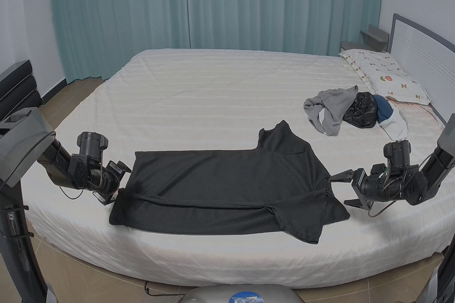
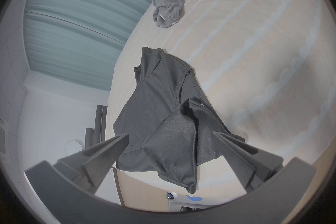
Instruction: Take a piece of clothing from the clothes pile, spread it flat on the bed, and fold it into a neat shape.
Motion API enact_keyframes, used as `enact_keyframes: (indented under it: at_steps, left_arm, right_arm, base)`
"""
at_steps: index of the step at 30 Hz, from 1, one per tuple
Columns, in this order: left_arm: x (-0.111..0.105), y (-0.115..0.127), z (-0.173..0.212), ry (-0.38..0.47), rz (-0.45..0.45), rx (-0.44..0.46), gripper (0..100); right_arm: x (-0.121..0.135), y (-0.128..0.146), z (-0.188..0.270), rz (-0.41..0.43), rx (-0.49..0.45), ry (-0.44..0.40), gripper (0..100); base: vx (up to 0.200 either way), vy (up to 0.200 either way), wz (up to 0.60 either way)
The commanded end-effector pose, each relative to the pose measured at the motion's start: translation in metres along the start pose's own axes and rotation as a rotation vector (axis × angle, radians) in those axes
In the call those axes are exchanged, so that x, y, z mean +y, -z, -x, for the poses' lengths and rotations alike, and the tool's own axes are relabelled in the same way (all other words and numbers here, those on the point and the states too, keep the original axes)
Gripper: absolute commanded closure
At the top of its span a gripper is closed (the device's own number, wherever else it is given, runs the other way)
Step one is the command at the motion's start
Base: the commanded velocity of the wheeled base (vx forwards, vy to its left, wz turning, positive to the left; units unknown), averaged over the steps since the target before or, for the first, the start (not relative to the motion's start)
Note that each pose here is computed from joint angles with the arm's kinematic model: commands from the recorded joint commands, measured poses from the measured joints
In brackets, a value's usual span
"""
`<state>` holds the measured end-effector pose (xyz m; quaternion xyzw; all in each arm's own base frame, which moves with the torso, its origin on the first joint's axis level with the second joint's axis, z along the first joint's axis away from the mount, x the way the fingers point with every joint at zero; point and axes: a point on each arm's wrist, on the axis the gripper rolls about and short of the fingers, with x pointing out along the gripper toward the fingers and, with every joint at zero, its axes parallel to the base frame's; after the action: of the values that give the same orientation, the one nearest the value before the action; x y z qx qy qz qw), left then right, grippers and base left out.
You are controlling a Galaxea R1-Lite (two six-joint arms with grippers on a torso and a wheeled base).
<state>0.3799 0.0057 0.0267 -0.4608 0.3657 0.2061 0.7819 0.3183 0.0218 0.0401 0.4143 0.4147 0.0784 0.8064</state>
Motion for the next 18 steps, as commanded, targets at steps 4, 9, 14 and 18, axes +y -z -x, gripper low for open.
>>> enact_keyframes:
  at_steps: [4,9,14,18]
  left_arm:
    - [0.0043,0.0034,-0.0012,-0.004,-0.035,0.027,0]
    - [0.0060,0.0043,-0.0048,-0.011,-0.053,0.032,100]
    - [0.0092,0.0047,-0.0062,-0.024,-0.083,0.034,100]
    - [0.0113,0.0013,-0.0016,-0.030,-0.067,0.025,100]
  right_arm:
    - [0.0003,-0.0002,-0.0009,0.003,0.000,-0.001,0]
    - [0.0003,0.0002,-0.0015,0.003,0.002,0.000,0]
    - [-0.0002,-0.0013,-0.0054,0.010,-0.005,-0.006,0]
    - [0.0000,-0.0029,-0.0092,0.025,-0.027,-0.018,0]
  base:
    - [0.000,0.000,0.00]
    - [0.000,0.000,0.00]
    - [0.000,0.000,0.00]
    - [0.000,0.000,0.00]
